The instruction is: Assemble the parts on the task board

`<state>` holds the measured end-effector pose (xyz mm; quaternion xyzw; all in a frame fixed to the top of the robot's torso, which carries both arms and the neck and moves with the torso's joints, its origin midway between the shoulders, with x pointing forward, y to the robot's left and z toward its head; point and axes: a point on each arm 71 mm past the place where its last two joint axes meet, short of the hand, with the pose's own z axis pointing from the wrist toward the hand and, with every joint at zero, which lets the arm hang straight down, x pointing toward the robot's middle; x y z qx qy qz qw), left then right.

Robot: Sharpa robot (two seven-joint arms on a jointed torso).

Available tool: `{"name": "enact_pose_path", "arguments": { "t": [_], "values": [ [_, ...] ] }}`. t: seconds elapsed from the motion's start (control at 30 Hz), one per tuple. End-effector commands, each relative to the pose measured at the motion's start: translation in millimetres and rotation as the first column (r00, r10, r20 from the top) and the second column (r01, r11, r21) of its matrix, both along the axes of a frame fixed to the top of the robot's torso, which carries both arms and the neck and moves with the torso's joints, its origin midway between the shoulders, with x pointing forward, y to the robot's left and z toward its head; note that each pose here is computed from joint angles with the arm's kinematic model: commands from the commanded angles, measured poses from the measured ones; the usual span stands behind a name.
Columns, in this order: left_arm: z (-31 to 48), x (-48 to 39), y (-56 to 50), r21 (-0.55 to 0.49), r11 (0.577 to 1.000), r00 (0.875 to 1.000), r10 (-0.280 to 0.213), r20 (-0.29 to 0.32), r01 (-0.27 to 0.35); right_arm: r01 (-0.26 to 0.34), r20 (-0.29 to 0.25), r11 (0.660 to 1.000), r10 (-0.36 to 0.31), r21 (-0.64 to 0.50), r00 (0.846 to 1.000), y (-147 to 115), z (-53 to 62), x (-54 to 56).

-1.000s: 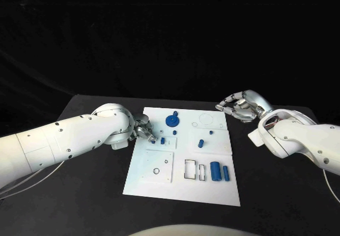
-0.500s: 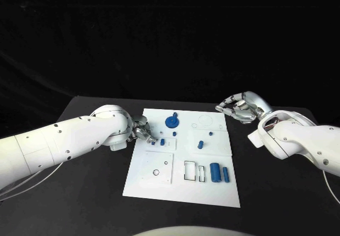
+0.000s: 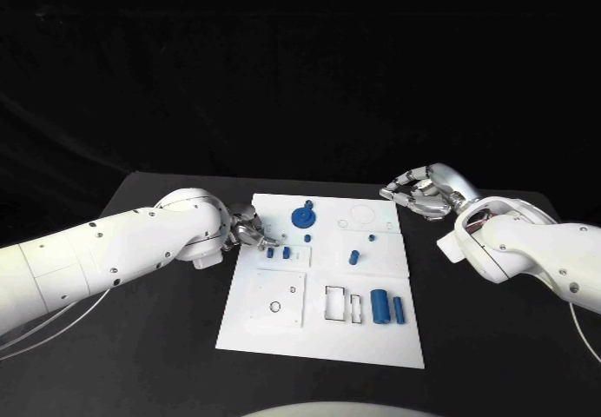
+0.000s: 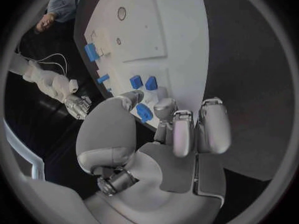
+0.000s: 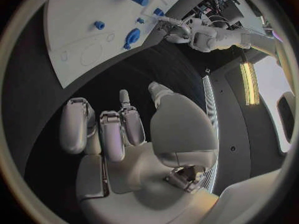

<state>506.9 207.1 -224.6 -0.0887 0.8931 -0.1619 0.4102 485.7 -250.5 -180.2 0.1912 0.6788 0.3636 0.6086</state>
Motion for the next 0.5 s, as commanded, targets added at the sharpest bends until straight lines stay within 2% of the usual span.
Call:
{"name": "enact_pose_path", "arguments": {
  "t": [0.03,0.2,0.3,0.4,0.5],
  "values": [
    [5.8,2.6,-1.3,-0.14,0.988,0.997,0.07,0.046,-0.063,-0.01,0.004,1.0,0.01,-0.001,1.0,1,-0.2,-0.4],
    [11.7,5.1,0.6,-0.255,0.962,0.989,0.12,0.09,-0.094,-0.008,0.004,1.0,0.008,-0.001,1.0,0,-0.4,-0.5],
    [15.1,6.3,0.1,-0.314,0.946,0.985,0.127,0.119,-0.084,-0.007,0.004,1.0,0.007,-0.001,1.0,-1,-0.4,-0.5],
    [18.7,7.0,-3.3,-0.363,0.93,0.982,0.113,0.153,-0.05,-0.005,0.004,1.0,0.005,-0.002,1.0,-1,-0.4,-0.5],
    [23.6,6.4,-12.0,-0.395,0.918,0.971,0.064,0.232,0.034,-0.004,0.004,1.0,0.004,-0.002,1.0,-2,-0.4,-0.5]
  ]
}}
